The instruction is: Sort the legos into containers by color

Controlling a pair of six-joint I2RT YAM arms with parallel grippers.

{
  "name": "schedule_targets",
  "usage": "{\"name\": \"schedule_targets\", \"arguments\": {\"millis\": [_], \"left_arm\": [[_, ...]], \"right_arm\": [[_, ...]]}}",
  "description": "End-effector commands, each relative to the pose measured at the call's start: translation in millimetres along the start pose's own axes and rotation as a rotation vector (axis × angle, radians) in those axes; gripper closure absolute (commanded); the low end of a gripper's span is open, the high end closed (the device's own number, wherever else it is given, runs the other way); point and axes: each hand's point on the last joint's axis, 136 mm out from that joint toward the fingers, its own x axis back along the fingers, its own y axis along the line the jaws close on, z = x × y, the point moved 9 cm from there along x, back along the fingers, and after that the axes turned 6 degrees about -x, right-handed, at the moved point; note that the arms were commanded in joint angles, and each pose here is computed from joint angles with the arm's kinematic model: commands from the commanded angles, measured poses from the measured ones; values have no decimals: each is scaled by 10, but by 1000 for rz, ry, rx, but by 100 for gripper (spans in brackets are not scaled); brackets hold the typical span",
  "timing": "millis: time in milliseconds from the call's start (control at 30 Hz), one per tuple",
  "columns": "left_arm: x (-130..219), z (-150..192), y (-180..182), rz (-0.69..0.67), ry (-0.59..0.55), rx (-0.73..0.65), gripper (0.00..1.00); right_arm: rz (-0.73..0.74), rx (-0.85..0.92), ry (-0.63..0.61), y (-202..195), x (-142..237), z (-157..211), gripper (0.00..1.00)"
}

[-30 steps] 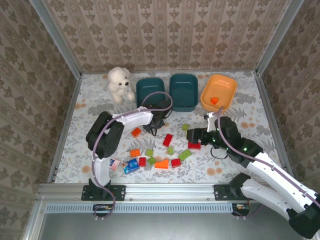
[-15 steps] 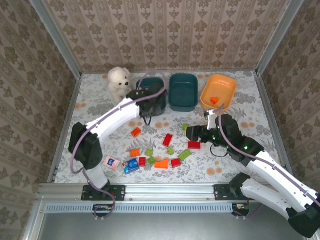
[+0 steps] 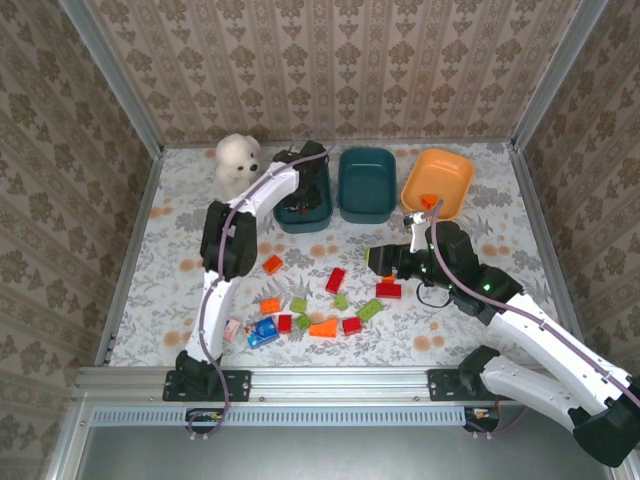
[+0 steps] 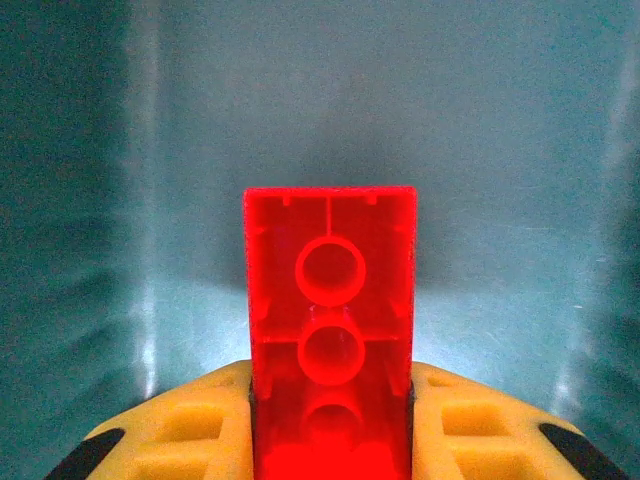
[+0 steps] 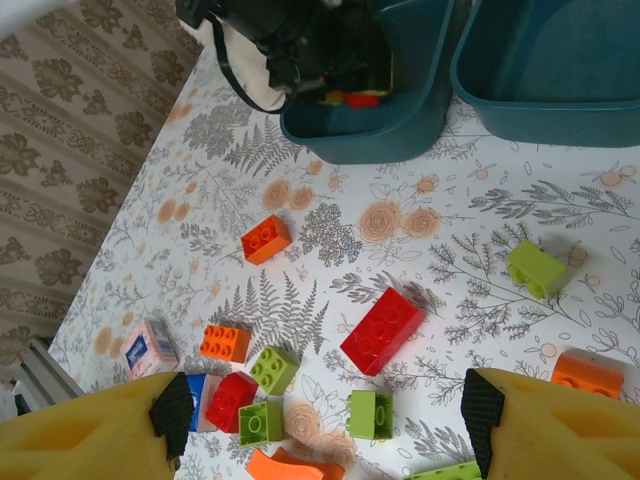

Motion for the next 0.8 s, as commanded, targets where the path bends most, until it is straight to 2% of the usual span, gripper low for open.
{"name": "schedule_targets", "arguments": {"millis": [0,200,333,533,767], "left_arm": [[87,39,2,8,49,-22,82],[65,77,-29,30,57,-21,73],[112,79,-6,32,53,-28,51],[362,61,12,29,-10,-28,30],[751,91,78,7,-121,16,20]], "right_arm": [[9,-6,-25,18,20,-44,25],[23,-17,0,-30,-55,7,25],[48,-35,29,-59,-134,25,25],[79,-65,56,-68,-240,7,25],[123,-95,67,-127,-193,63,25]]}}
